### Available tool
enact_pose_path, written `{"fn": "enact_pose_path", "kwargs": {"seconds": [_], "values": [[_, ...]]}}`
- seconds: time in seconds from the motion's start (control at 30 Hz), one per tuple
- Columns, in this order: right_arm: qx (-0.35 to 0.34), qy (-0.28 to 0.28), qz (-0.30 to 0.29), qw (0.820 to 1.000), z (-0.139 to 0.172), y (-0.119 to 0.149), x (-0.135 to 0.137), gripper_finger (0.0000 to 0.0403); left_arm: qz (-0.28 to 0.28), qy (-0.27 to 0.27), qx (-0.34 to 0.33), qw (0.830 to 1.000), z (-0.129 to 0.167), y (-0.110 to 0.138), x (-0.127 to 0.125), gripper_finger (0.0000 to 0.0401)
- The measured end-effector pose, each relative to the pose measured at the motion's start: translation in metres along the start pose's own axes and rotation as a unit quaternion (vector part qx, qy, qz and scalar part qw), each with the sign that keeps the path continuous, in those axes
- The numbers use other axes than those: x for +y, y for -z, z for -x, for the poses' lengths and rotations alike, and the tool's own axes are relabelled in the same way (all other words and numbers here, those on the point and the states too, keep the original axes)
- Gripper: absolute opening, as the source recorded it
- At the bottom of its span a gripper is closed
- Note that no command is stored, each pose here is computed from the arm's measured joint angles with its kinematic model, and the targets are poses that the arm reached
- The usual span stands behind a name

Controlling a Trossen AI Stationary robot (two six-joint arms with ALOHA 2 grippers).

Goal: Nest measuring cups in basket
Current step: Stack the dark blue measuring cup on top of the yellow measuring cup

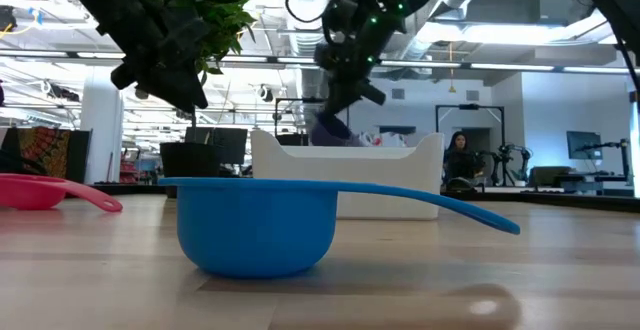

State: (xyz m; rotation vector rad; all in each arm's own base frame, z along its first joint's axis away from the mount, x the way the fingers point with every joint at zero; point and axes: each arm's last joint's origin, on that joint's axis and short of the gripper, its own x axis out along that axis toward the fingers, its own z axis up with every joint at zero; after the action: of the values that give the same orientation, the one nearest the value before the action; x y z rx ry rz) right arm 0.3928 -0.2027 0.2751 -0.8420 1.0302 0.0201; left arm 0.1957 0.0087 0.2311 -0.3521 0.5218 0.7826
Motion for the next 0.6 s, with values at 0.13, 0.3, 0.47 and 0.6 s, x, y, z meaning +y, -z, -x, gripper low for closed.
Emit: {"fn": "enact_pose_path", "kwargs": {"seconds": [0.13, 0.3, 0.47, 0.6], "values": [[-0.012, 0.030, 0.036, 0.999, -0.006, 0.001, -0.007, 0.0008, -0.009, -0.009, -0.007, 1.000, 0.000, 0.000, 0.001, 0.0151], [0.012, -0.022, 0.084, 0.996, -0.024, 0.009, 0.005, 0.0010, -0.008, -0.008, -0.007, 1.000, 0.000, 0.000, 0.000, 0.0151], [0.011, -0.045, 0.100, 0.994, -0.036, 0.010, 0.011, 0.0013, -0.002, -0.008, -0.006, 1.000, 0.000, 0.000, 0.000, 0.0151], [0.007, -0.047, 0.101, 0.994, -0.041, 0.006, 0.015, 0.0025, 0.000, -0.006, -0.004, 1.000, 0.000, 0.000, 0.000, 0.0151]]}}
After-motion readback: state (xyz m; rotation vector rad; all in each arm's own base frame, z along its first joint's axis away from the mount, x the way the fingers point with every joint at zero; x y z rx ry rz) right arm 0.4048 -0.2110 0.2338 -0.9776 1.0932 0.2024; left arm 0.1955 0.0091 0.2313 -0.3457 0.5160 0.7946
